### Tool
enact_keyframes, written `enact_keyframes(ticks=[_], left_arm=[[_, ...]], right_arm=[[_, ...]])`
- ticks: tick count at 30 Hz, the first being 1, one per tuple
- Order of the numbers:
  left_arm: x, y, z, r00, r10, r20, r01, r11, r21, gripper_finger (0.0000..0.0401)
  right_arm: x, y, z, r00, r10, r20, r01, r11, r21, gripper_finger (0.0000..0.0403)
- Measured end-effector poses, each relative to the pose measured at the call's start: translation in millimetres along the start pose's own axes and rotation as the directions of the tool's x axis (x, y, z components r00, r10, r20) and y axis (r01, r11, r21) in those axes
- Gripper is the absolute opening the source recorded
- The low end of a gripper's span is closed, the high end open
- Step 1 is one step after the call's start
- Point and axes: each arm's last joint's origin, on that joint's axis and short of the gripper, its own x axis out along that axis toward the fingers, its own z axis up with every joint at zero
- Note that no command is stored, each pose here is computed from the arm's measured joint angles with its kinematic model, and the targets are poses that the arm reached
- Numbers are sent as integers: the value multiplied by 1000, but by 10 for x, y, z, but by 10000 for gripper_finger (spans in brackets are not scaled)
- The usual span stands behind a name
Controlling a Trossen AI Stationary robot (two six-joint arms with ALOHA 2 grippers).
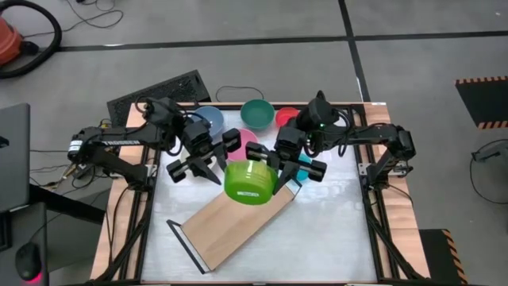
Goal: Place and stack bowls onto a shelf
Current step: Put the transparent green bowl on the shelf
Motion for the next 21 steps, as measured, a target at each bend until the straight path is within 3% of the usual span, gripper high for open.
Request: enact_keyframes(ticks=[7, 13, 21], left_arm=[[1, 0, -1, 1000, 1, 0, -1, 1000, 4, 80], [32, 13, -21, 1000, -15, 4, 15, 998, 55, 11], [42, 9, -27, 999, -46, -3, 46, 998, 32, 1]], right_arm=[[-3, 0, -1, 1000, 4, -3, -4, 1000, -9, 42], [-29, -19, -5, 1000, -8, -9, 8, 1000, -14, 32], [-28, -20, -17, 1000, -1, -17, 1, 1000, -3, 54]])
